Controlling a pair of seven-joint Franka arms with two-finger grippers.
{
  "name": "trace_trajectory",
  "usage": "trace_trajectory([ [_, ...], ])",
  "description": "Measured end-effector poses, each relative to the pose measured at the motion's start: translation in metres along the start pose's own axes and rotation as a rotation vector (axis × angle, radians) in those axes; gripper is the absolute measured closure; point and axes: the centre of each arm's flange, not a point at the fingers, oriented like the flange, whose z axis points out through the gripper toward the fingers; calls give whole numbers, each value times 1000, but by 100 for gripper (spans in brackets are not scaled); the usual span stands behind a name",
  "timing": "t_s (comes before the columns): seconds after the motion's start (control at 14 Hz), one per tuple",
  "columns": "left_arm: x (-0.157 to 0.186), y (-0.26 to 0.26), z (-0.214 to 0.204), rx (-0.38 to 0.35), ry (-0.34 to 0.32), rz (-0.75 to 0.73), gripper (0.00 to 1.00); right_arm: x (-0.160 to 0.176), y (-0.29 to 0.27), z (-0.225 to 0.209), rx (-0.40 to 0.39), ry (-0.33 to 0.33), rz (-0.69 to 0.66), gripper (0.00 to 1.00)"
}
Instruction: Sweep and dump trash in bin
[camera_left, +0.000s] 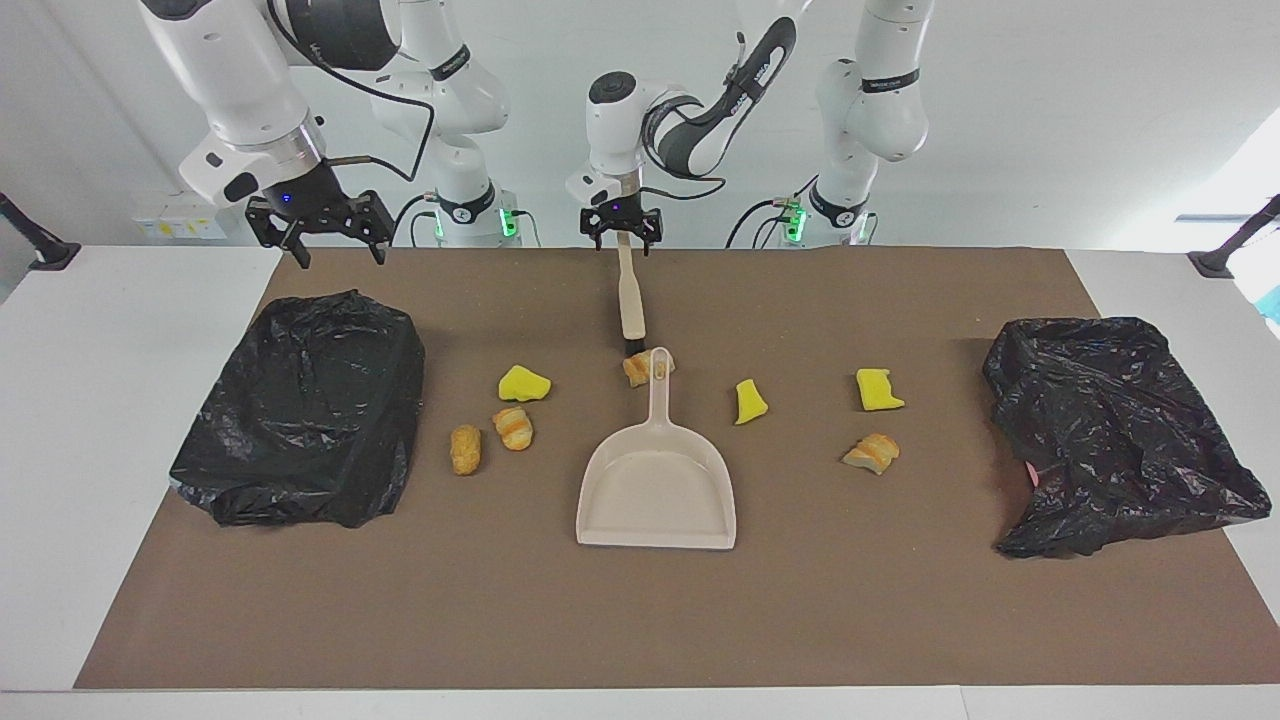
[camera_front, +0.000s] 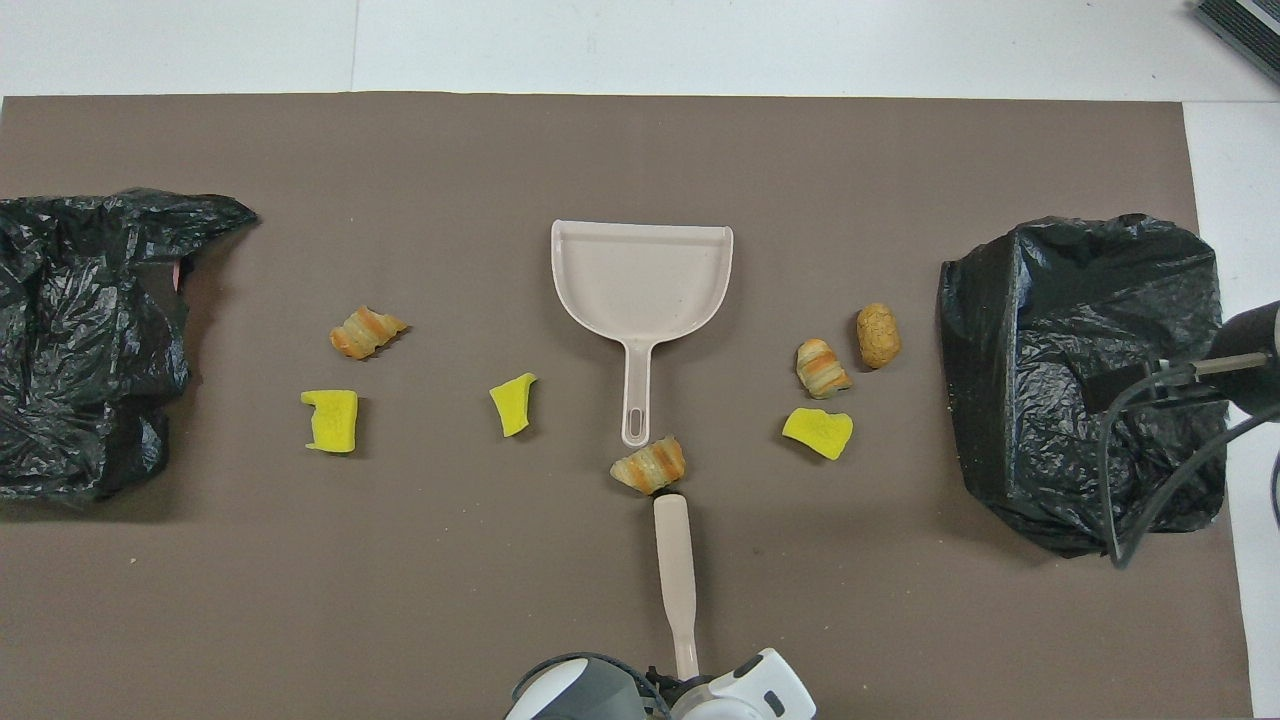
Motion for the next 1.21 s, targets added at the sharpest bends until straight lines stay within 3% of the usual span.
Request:
trace_trajectory([
  [0.14,1,0,-2,-1,6,-4,6,0,-2,0,-1,1,-4,0],
  [0.21,2,-1,-4,-4,9,-7,15,0,-2,0,-1,2,-4,0],
  [0.36,3,-1,-7,-9,13,-14,18,0,-2,0,-1,2,-5,0],
  [0.64,3,-2,-9,-11,15,-19,69,0,-2,0,-1,1,-5,0],
  [0.93,5,-6,-12,1,8,-31,73,0,-3,0,-1,1,-5,0],
  [1.21,24,-54,-42,98,-62,-133,73,1,-12,0,-4,3,-19,0],
])
